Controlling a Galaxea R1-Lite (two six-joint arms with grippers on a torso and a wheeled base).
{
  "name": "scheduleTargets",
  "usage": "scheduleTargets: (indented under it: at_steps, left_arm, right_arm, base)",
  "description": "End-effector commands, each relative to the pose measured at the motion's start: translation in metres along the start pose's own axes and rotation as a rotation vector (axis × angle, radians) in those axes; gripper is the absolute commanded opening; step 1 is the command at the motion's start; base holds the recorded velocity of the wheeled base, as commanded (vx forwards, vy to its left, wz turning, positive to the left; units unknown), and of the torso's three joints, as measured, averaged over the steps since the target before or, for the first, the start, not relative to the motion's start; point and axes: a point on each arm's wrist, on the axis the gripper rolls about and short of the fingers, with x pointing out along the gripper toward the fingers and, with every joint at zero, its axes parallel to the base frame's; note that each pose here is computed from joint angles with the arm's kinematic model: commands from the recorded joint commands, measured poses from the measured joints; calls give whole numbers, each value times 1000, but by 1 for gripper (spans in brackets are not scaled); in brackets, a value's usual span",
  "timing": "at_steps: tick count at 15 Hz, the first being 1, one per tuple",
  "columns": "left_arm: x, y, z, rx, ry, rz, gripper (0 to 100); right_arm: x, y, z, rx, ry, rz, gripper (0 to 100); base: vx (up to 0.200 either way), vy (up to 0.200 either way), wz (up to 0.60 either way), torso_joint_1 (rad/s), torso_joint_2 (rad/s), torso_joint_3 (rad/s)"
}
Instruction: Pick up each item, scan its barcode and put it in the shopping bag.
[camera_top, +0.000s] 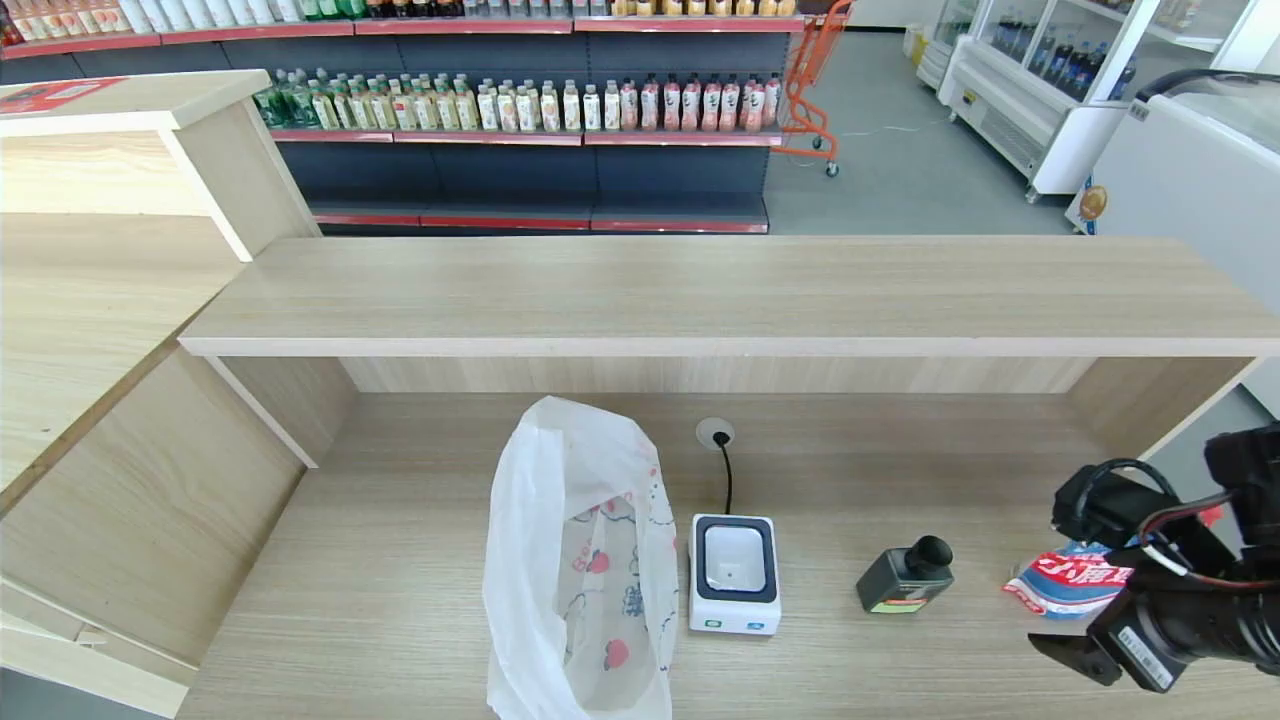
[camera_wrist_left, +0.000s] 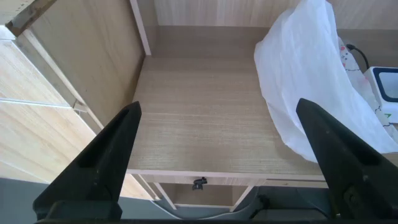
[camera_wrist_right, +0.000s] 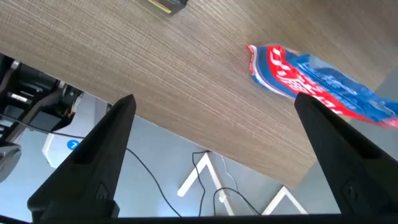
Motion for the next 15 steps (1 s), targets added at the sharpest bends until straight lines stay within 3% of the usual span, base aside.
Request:
scheduleTargets:
  at_steps: [1, 5, 15]
  left_arm:
    - [0, 0, 0, 0, 1, 0, 100]
    - [0, 0, 0, 1, 0, 2, 100]
    - [0, 0, 0, 0, 1, 0, 100]
  right_arm:
    - [39, 9, -8, -35, 75, 118, 100]
    - [72, 12, -8, -100, 35, 198, 100]
    - [129, 9, 16, -123, -131, 234, 100]
  base:
    - [0, 0, 0, 0, 0, 0]
    - [0, 0, 0, 0, 0, 0]
    - [0, 0, 0, 0, 0, 0]
